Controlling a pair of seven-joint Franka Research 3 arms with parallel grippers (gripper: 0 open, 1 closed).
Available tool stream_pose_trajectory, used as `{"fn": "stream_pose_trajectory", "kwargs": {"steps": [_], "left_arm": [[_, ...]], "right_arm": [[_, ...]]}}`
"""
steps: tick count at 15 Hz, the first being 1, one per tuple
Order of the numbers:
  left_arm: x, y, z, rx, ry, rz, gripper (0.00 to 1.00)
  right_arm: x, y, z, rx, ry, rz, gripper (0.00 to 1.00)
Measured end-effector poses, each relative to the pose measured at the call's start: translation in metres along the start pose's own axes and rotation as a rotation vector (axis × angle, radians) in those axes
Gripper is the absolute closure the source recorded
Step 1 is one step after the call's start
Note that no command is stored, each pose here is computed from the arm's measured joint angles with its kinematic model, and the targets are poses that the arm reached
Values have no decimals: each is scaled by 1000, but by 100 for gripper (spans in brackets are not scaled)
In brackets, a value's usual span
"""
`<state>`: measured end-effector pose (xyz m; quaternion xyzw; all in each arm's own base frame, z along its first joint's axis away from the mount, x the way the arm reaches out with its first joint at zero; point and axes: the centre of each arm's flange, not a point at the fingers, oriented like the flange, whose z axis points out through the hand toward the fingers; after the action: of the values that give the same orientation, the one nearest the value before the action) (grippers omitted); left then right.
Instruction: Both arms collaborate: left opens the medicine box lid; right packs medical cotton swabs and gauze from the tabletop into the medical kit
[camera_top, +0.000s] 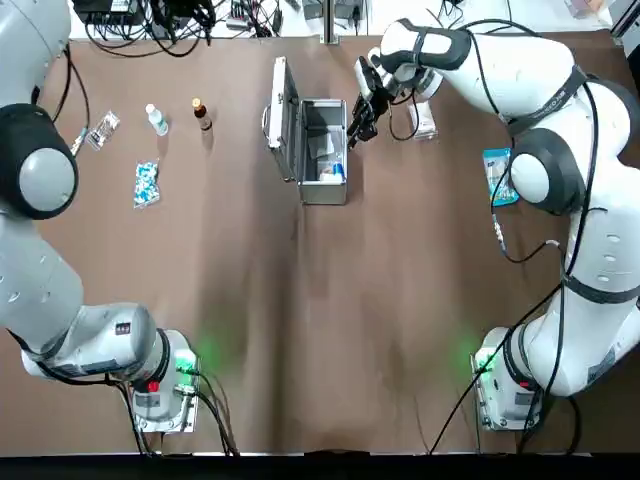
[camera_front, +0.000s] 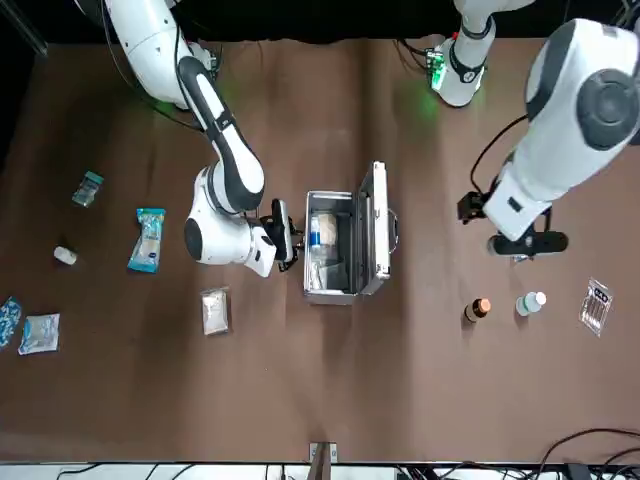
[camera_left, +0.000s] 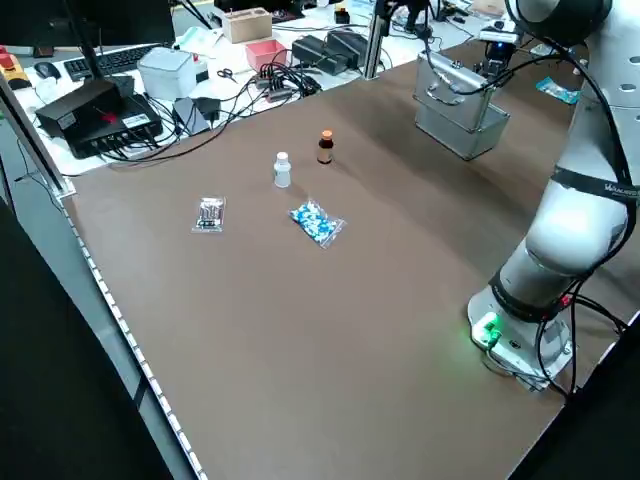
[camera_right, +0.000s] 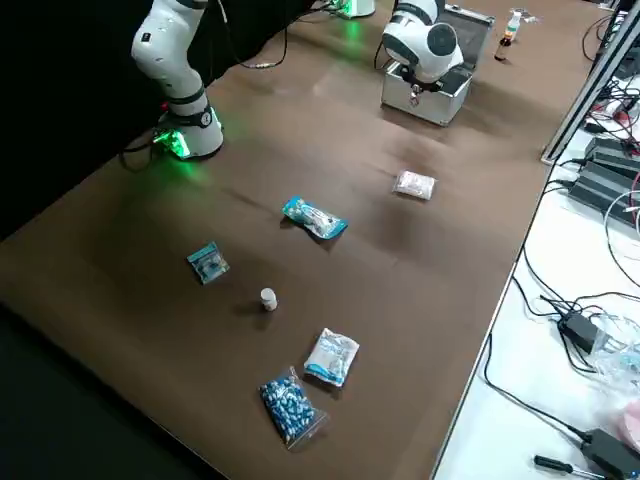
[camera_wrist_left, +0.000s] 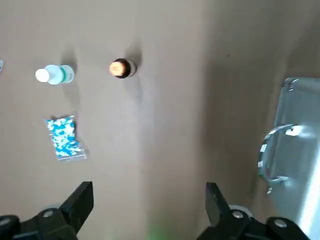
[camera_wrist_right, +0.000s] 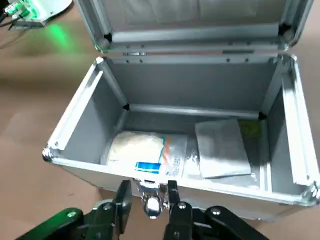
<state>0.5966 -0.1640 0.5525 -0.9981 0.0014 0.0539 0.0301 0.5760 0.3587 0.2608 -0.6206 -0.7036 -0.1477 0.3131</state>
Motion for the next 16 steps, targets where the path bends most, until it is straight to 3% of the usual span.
{"fn": "stream_pose_trajectory", "kwargs": {"steps": [5,6,10,12,16], "left_arm": [[6,-74,-16,-57,-6,-30,1],[6,-83,-20,-59,1,-42,1],[5,-104,-30,-52,20,-83,0],[4,-111,-34,-32,29,-109,0],[-2,-120,-48,-49,69,-140,0]], "right_arm": [[-8,5,-38,17,22,6,58],[-14,8,-49,20,23,9,53],[-30,25,-118,22,10,27,52],[-40,34,-161,-4,14,86,44],[-42,45,-222,-98,-56,163,40]]}}
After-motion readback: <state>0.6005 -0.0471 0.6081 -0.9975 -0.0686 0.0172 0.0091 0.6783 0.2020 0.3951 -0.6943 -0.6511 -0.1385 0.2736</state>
